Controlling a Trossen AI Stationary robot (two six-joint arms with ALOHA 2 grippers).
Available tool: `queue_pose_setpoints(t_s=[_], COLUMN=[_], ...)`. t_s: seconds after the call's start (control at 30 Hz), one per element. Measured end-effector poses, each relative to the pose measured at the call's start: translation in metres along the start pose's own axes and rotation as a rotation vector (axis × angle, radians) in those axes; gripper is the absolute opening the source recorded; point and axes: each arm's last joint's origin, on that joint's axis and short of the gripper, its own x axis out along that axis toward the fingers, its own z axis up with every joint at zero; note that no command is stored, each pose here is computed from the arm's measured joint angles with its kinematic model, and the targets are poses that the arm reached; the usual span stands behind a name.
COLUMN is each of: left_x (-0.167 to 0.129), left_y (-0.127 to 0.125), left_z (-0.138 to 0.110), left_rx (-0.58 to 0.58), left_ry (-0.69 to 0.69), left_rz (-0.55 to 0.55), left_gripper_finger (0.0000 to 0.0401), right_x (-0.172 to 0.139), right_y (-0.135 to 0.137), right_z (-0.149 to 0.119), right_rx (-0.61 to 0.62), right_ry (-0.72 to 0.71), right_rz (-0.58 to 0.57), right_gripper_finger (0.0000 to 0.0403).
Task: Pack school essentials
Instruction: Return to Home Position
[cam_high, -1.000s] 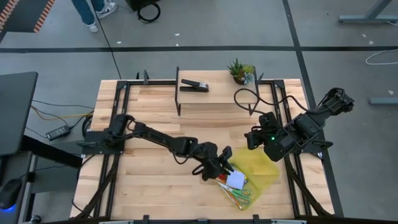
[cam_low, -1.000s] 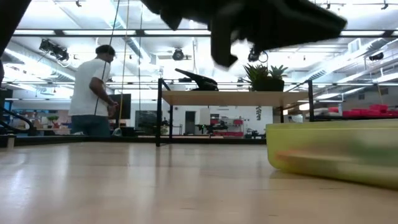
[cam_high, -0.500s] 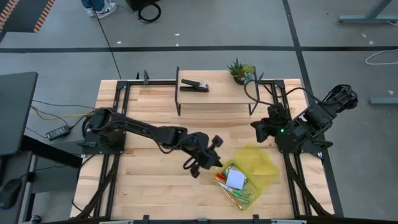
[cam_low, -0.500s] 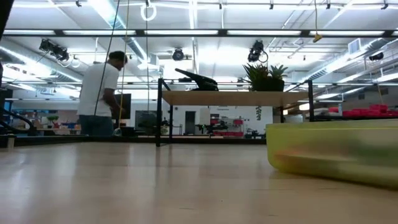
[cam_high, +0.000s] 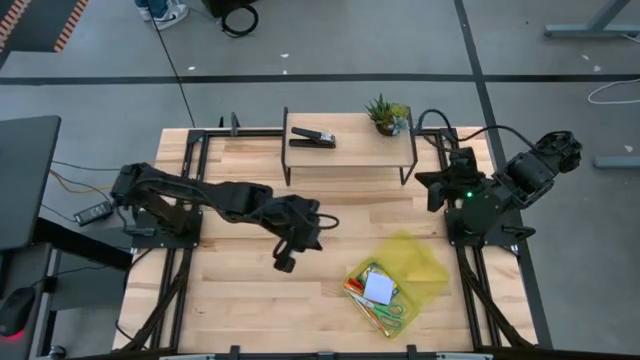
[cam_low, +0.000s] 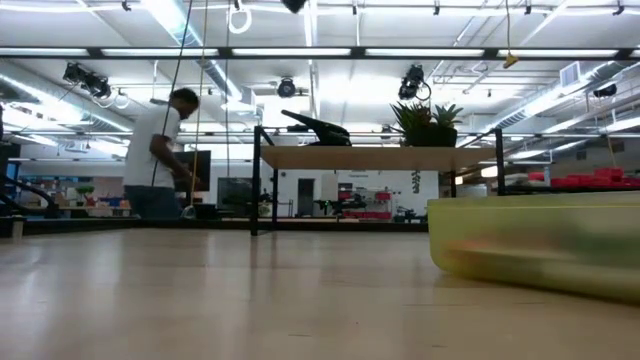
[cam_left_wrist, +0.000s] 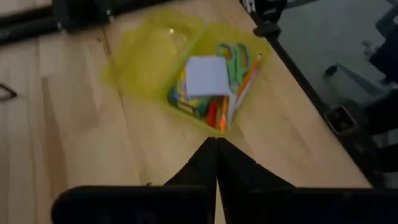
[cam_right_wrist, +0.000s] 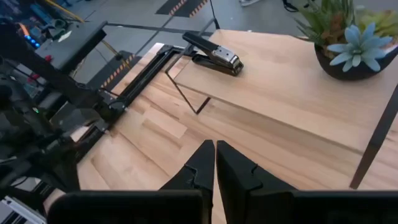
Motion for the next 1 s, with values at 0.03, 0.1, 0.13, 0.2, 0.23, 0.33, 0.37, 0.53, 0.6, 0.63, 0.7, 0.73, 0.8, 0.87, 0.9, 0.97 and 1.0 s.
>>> queue_pose_setpoints(t_s=[0.03, 0.1, 0.13, 0.2, 0.23, 0.33, 0.37, 0.53, 0.6, 0.63, 0.7, 0.73, 0.8, 0.87, 0.9, 0.97, 1.0], left_x=[-0.006, -0.019, -0.025, -0.038, -0.044, -0.062, -0.07, -0.102, -0.115, -0.122, -0.137, -0.144, -0.158, -0.171, -0.177, -0.187, -0.192], left_y=[-0.001, -0.003, -0.003, -0.004, -0.004, -0.004, -0.004, -0.003, -0.001, 0.0, 0.002, 0.002, 0.002, 0.0, 0.0, -0.002, -0.003], left_z=[-0.001, -0.003, -0.003, -0.006, -0.007, -0.011, -0.013, -0.019, -0.024, -0.027, -0.032, -0.036, -0.043, -0.051, -0.056, -0.067, -0.073], left_rx=[-0.014, -0.039, -0.05, -0.071, -0.08, -0.086, -0.086, -0.114, -0.147, -0.166, -0.199, -0.21, -0.232, -0.258, -0.271, -0.307, -0.325], left_ry=[0.011, 0.03, 0.037, 0.058, 0.07, 0.098, 0.105, 0.085, 0.064, 0.053, 0.015, -0.001, -0.032, -0.061, -0.076, -0.101, -0.115], left_rz=[-0.001, -0.002, 0.003, 0.037, 0.063, 0.149, 0.175, 0.242, 0.259, 0.267, 0.287, 0.295, 0.311, 0.327, 0.335, 0.347, 0.354], left_gripper_finger=[0.0011, 0.0005, 0.0005, 0.0007, 0.001, 0.0013, 0.0012, 0.0005, 0.0009, 0.001, 0.001, 0.0008, 0.0005, 0.0004, 0.0005, 0.001, 0.0012], right_x=[-0.001, -0.003, -0.005, -0.007, -0.008, -0.012, -0.013, -0.02, -0.022, -0.023, -0.025, -0.026, -0.027, -0.027, -0.026, -0.023, -0.021], right_y=[-0.002, -0.005, -0.007, -0.01, -0.013, -0.022, -0.025, -0.042, -0.047, -0.049, -0.053, -0.054, -0.056, -0.06, -0.062, -0.067, -0.07], right_z=[0.001, 0.004, 0.005, 0.008, 0.01, 0.013, 0.015, 0.022, 0.025, 0.027, 0.029, 0.03, 0.031, 0.03, 0.029, 0.023, 0.02], right_rx=[-0.004, -0.012, -0.018, -0.026, -0.029, -0.042, -0.047, -0.054, -0.046, -0.047, -0.052, -0.057, -0.065, -0.073, -0.077, -0.076, -0.068], right_ry=[-0.001, -0.004, -0.008, -0.016, -0.021, -0.025, -0.024, -0.05, -0.068, -0.076, -0.091, -0.094, -0.105, -0.115, -0.115, -0.113, -0.111], right_rz=[0.004, 0.012, 0.015, 0.022, 0.023, 0.012, 0.007, -0.004, 0.002, 0.005, 0.009, 0.011, 0.012, 0.008, 0.005, -0.003, -0.007], right_gripper_finger=[0.0022, 0.0019, 0.0017, 0.0015, 0.0014, 0.0013, 0.0013, 0.0013, 0.0013, 0.0013, 0.0013, 0.0013, 0.0013, 0.0013, 0.0012, 0.0012, 0.0012])
